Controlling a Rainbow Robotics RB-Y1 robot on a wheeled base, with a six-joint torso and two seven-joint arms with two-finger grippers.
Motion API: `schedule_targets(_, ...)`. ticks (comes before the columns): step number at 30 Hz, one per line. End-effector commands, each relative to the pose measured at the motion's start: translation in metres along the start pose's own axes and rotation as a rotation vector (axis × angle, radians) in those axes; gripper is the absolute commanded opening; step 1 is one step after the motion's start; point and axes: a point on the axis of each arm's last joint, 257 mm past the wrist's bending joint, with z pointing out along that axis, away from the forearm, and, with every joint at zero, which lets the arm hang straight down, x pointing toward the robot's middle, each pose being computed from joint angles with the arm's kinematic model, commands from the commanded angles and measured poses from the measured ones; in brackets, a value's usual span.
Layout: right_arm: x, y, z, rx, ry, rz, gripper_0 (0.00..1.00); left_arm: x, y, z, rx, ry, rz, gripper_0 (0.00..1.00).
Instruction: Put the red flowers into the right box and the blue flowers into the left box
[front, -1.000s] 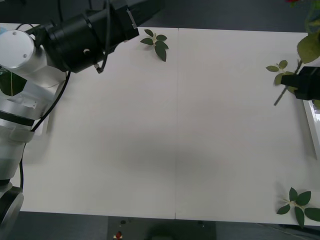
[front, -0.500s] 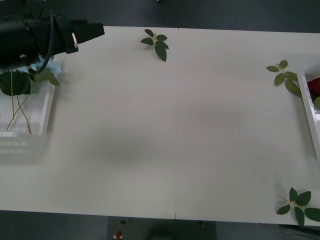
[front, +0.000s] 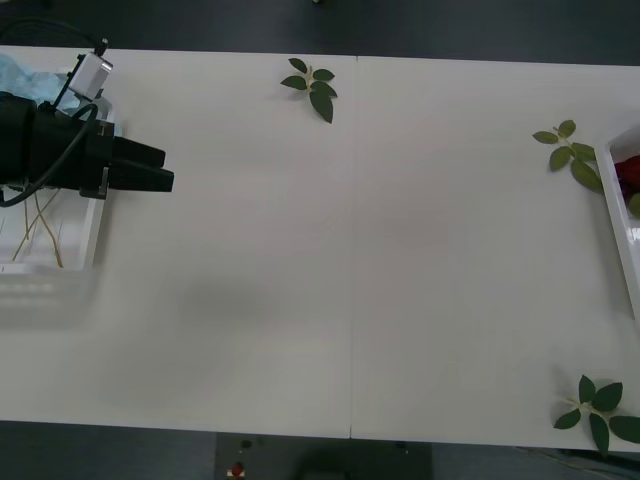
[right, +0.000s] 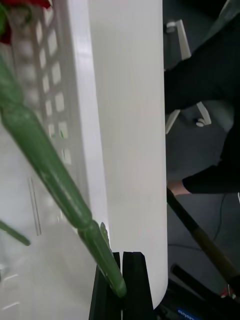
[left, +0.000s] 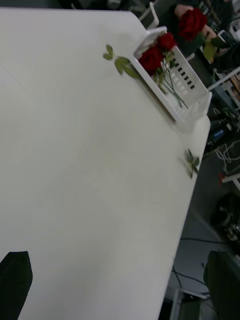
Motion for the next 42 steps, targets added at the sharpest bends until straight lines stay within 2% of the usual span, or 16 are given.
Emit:
schedule_targets(1,0.000,0.002,0.014,0.020,-0.005,-0.020,0.00,0.007,-0.013,0.000,0.044,0.056,0.050,1.00)
schedule_targets(4,0.002,0.019,0.024,0.016,-0.009,-0.050,0.00,0.011,-0.012,0.002,0.038,0.078,0.165,1.00)
schedule_targets(5,0.000,0.020,0.026,0.018,-0.020,-0.052,0.15,0.011,-0.011,0.003,0.034,0.083,0.213,1.00)
schedule_targets(6,-0.003,0.022,0.027,0.017,-0.030,-0.051,0.35,0.012,-0.011,0.004,0.033,0.086,0.239,1.00)
schedule_targets(7,-0.009,0.026,0.028,0.013,-0.057,-0.047,0.84,0.012,-0.011,0.006,0.029,0.089,0.293,1.00)
schedule_targets(8,-0.013,0.027,0.029,0.014,-0.073,-0.044,1.00,0.012,-0.011,0.008,0.027,0.093,0.358,1.00)
schedule_targets(12,-0.018,0.025,0.029,0.020,-0.094,-0.031,1.00,0.007,-0.011,0.017,0.017,0.092,0.603,1.00)
schedule_targets(22,-0.027,0.023,0.021,-0.010,-0.118,0.021,1.00,0.024,-0.013,0.049,0.046,0.146,0.600,1.00)
schedule_targets(26,-0.049,0.035,-0.011,-0.103,-0.107,0.037,1.00,0.031,-0.011,0.064,0.047,0.179,0.606,1.00)
schedule_targets(32,-0.091,0.088,-0.099,-0.388,-0.036,0.088,1.00,0.037,-0.012,0.088,0.050,0.196,0.616,1.00)
schedule_targets(37,-0.121,0.143,-0.174,-0.647,-0.064,-0.027,1.00,0.040,-0.013,0.085,0.058,0.226,0.635,1.00)
schedule_targets(39,-0.124,0.167,-0.194,-0.720,-0.092,-0.129,1.00,0.044,-0.016,0.085,0.077,0.239,0.636,1.00)
schedule_targets(42,-0.123,0.215,-0.220,-0.841,-0.205,-0.414,1.00,0.047,-0.018,0.082,0.086,0.249,0.638,1.00)
